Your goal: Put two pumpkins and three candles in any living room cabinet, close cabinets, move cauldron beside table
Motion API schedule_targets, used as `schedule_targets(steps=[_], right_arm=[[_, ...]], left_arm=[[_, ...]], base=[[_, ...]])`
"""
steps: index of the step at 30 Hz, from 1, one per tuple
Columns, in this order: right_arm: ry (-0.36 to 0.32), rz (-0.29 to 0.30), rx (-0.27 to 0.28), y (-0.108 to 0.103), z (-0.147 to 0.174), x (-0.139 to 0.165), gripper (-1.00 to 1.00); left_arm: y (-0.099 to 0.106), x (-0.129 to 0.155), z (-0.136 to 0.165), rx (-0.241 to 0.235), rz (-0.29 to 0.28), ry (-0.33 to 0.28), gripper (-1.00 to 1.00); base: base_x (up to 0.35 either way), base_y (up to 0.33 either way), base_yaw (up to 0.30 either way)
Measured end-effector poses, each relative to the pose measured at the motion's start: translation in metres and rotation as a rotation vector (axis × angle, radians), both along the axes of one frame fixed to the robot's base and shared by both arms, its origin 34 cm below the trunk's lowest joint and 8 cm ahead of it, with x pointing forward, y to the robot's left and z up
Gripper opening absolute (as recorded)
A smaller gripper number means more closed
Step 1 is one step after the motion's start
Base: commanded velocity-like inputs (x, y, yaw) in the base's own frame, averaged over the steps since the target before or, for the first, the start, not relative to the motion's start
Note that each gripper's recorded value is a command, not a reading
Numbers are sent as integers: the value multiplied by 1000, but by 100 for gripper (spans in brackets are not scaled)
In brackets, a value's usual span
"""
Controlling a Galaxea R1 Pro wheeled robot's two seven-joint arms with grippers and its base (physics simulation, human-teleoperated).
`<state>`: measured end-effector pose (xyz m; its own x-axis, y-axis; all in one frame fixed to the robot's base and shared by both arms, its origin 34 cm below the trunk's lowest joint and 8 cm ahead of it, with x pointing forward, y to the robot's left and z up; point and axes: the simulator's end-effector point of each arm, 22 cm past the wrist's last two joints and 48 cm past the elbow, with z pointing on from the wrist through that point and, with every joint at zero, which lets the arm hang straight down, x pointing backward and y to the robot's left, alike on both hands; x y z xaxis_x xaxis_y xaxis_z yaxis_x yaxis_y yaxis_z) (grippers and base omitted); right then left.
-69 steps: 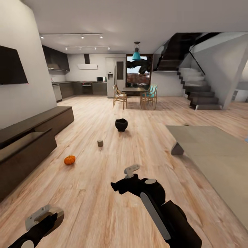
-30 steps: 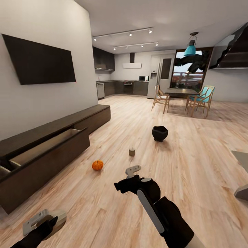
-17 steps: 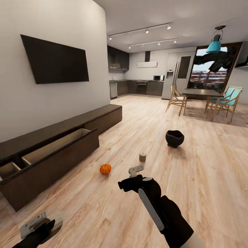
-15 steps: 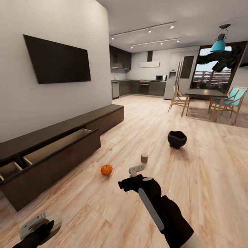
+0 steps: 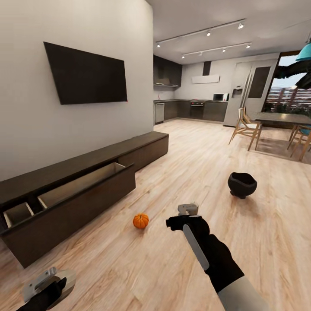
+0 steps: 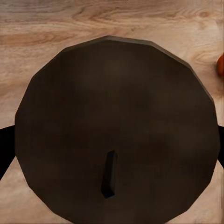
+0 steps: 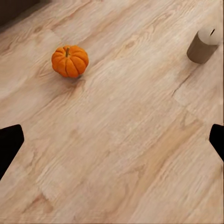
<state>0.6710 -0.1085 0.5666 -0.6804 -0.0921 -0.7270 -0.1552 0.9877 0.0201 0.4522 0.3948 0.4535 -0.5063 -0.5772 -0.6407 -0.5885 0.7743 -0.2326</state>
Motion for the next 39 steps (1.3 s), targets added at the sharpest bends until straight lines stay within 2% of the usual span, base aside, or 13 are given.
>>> schedule_targets(steps=[4,6,8,9,14,17,20,26,32,37,39], right_arm=[[-9,-50,-1,-23,-5,15,100],[-15,-77,-18,-43,-7,22,100],[-17,-87,-24,-51,-7,24,100],[-20,-105,-48,-69,-9,27,100],[-6,-126,-70,-90,-19,27,100],[20,-146,-81,-100,-41,23,100],[37,-160,-85,-107,-53,21,100],[25,-222,-27,-123,-55,26,100],[15,-204,46,-118,-51,30,100],[18,-196,58,-116,-52,30,100],[10,-181,71,-104,-43,34,100]], left_arm=[[1,-5,-3,3,1,11,-100],[1,-9,-5,3,3,19,-100],[1,-10,-6,3,4,20,-100],[1,-12,-7,4,6,25,-100],[0,-16,-10,3,7,34,-100],[3,-23,-13,14,21,39,-100],[7,-26,-14,24,36,43,-100],[9,-34,-14,28,49,47,-100],[22,-34,-9,38,75,36,-100],[26,-36,-8,39,89,32,-100],[30,-40,-7,52,85,42,-100]], base=[[327,-137,17],[327,-144,6],[327,-148,3],[327,-151,1],[327,-152,1],[327,-153,0],[327,-154,0],[327,-154,0],[327,-154,0],[262,-94,0],[0,0,0]])
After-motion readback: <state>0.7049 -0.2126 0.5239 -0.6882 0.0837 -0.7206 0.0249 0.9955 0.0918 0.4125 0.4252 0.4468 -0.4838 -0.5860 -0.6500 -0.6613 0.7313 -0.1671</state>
